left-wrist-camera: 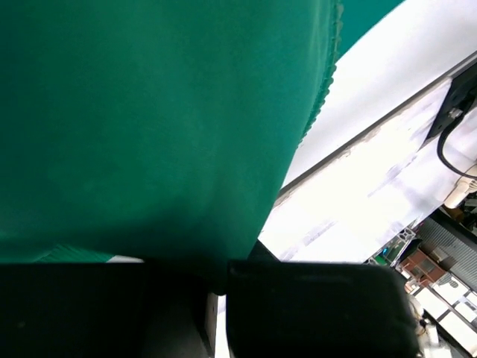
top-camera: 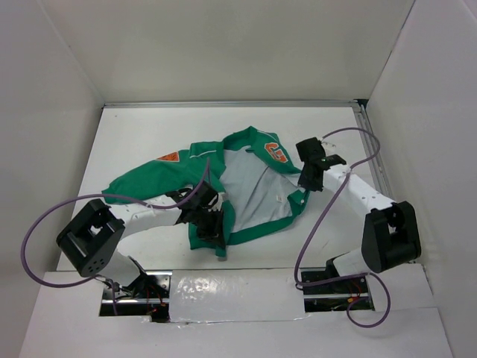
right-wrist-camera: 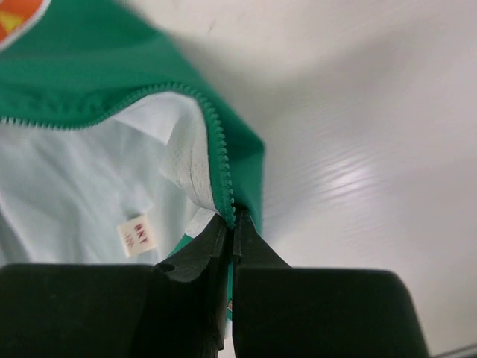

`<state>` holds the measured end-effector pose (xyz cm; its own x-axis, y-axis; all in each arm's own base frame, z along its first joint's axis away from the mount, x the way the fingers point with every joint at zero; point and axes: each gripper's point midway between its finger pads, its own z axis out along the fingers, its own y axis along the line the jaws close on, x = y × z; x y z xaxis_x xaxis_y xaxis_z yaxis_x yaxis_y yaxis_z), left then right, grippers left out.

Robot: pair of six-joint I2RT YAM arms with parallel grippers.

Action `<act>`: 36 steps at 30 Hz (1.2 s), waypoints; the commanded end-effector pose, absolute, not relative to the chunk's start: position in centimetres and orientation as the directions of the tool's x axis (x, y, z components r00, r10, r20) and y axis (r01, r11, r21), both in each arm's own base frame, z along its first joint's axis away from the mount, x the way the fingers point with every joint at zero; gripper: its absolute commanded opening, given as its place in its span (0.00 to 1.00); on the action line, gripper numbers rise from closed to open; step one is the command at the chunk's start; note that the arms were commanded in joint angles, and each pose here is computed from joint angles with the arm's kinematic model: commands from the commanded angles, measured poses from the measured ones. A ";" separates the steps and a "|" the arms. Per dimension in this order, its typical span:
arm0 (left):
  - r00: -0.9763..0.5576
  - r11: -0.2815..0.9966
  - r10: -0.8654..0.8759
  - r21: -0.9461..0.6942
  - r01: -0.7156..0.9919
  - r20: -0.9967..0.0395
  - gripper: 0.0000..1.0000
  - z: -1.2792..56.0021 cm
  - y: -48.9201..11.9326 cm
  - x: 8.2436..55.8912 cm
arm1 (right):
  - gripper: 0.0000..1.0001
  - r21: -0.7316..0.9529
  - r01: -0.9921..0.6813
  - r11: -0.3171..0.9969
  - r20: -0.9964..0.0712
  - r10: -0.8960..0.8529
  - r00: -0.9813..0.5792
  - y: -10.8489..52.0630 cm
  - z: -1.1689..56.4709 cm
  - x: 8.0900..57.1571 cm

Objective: Zip up the jacket

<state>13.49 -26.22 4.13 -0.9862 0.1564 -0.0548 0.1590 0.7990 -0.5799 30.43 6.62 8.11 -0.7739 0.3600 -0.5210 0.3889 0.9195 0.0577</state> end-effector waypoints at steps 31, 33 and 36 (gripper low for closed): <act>-0.996 0.766 0.028 -0.639 0.074 -0.082 0.00 5.3 -26.3 14.7 | 0.71 0.173 0.026 0.985 -0.556 0.120 -0.823 18.4 10.0 22.9; -0.996 0.763 0.033 -0.641 0.079 -0.083 0.00 5.1 -26.6 14.9 | 0.71 0.157 0.112 0.981 -0.519 0.179 -0.836 18.1 8.6 22.8; -0.996 0.766 0.040 -0.637 0.083 -0.081 0.00 5.0 -26.7 15.1 | 0.72 0.138 0.194 0.971 -0.485 0.237 -0.842 17.8 7.0 22.6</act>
<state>14.53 -25.94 4.65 -0.9974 0.0286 -0.0666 0.0637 0.7833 -0.6183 23.11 18.55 8.94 -0.8385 0.1248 -0.5304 0.0461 0.9862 0.1592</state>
